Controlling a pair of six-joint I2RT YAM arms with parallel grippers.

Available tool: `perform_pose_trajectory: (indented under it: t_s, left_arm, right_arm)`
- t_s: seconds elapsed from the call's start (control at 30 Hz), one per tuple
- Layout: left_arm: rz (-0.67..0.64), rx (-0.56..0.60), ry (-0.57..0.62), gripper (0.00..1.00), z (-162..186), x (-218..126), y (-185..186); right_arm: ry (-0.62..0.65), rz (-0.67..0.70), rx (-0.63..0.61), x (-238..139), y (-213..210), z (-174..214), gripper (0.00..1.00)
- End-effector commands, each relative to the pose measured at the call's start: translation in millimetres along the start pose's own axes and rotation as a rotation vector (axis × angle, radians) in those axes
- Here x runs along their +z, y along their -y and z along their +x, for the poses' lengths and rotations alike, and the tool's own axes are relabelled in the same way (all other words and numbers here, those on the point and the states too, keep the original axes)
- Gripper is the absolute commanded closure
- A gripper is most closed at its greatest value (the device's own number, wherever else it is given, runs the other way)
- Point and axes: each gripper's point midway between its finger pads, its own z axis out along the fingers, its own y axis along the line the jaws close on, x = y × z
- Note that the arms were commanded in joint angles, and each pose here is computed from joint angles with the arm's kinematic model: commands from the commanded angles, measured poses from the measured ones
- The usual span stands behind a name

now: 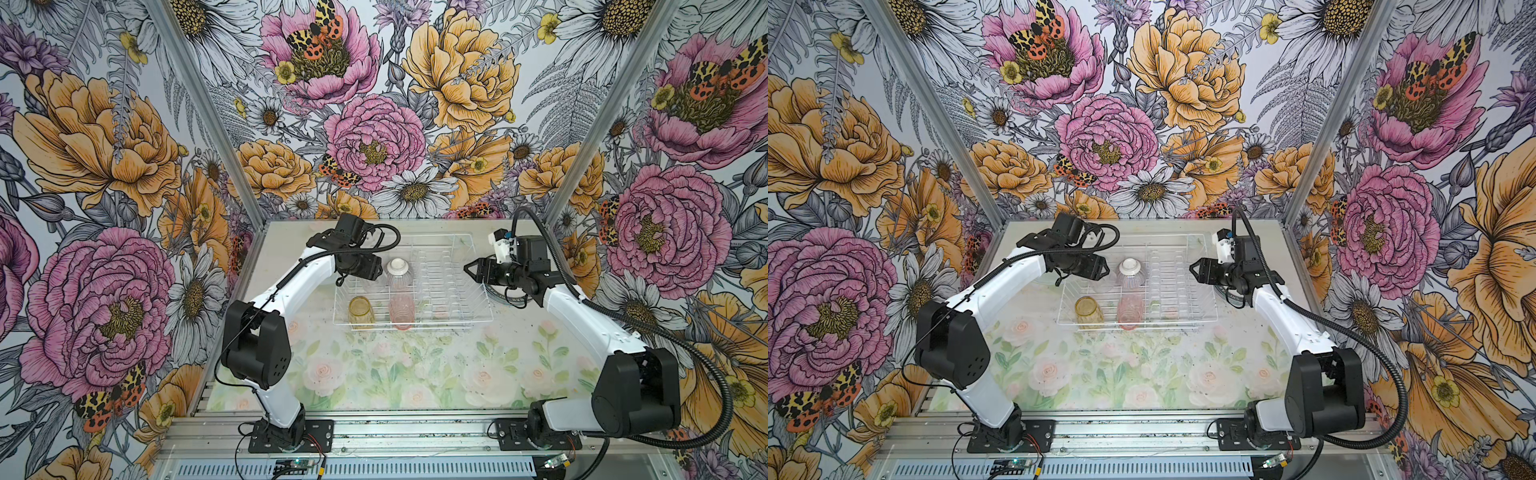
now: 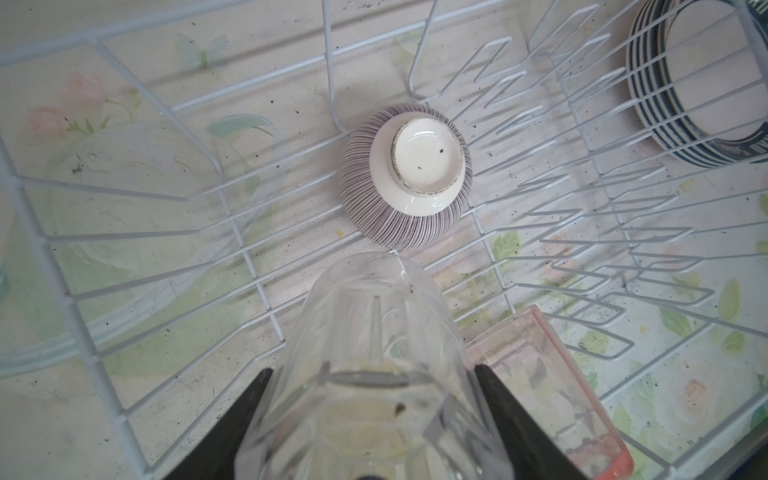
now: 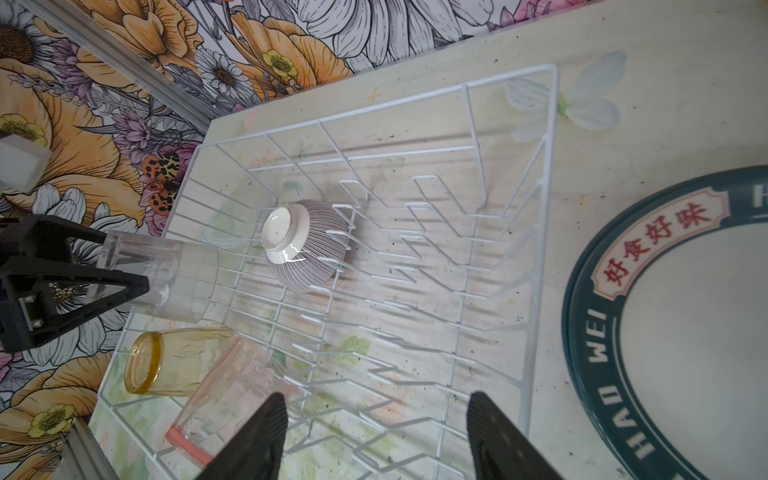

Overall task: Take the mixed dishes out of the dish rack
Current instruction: 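Lift the clear glass with the left gripper while the right gripper reaches toward it, then close the right gripper on the clear glass held by the left gripper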

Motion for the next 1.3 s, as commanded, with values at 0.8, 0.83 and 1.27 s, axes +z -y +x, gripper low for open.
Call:
perform_pose_trajectory:
  t_s: [0.8,0.83,1.27]
  left_arm:
    - [0.726,-0.107,0.452,0.68,-70.8,-87.4,79.7]
    - [0.751,-0.108,0.463,0.68,-72.9,-89.8,82.1]
    - [0.899,-0.109,0.502,0.67,-82.9,-99.8,100.5]
  right_arm:
    - [0.163,-0.790,-0.008,2.5,-139.9,-22.3,0.59]
    - [0.164,-0.805,-0.009,2.4,-143.1,-22.5,0.60]
    - [0.175,-0.905,-0.058,-3.8,-169.4,-26.2,0.60]
